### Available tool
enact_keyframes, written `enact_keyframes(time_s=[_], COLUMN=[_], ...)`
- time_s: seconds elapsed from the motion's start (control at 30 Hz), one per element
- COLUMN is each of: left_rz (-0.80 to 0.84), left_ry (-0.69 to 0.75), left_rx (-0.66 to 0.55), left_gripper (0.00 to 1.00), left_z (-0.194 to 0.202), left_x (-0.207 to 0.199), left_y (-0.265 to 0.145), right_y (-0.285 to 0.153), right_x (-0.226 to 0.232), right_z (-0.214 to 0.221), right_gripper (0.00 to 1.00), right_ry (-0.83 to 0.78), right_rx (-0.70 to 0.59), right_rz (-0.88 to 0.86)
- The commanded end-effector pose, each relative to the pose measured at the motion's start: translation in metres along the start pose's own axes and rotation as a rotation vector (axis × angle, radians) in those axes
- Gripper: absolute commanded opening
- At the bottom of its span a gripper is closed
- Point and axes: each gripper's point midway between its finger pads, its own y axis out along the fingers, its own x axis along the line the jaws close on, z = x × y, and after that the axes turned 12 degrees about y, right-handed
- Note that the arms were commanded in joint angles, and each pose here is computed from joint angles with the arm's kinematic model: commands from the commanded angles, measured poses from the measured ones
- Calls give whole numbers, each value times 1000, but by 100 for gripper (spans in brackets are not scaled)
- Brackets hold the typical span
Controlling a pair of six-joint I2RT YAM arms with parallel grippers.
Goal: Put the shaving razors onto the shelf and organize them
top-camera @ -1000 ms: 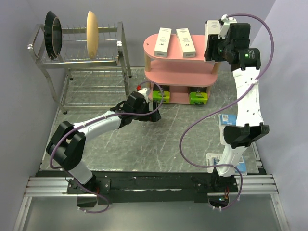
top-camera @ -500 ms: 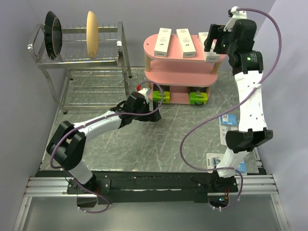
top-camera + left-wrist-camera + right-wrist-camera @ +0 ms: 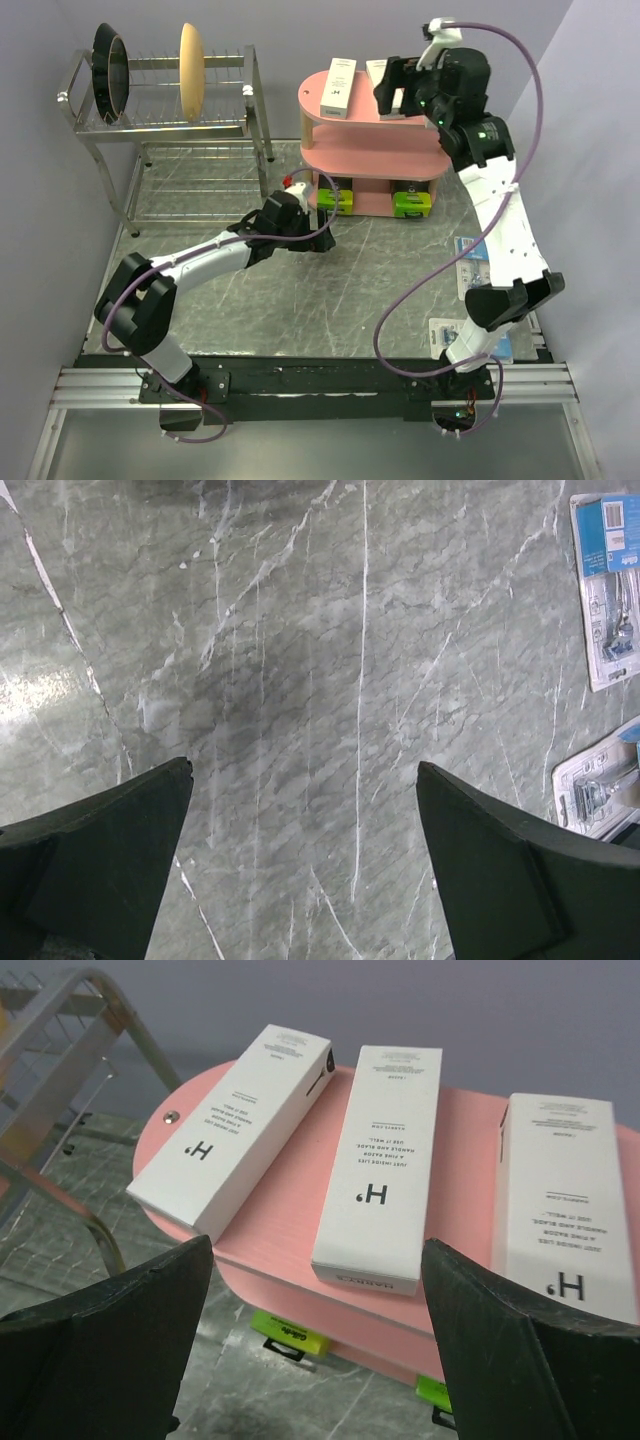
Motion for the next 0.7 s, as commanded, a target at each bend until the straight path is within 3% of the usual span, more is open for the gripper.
enact_keyframes(time_s=[0.0, 0.67], left_rz=[25, 22], left_ry=[8, -29], left_rx=[-79, -88], left_gripper=[99, 99], left_z=[-19, -11], left_x=[-8, 1], left_y=[-13, -23], right_y=[11, 45], right_x=[0, -28], right_z=[-4, 32], right_gripper=[92, 87], right_ry=[-1, -27], right_rx=[-40, 14], right_rz=[47, 219])
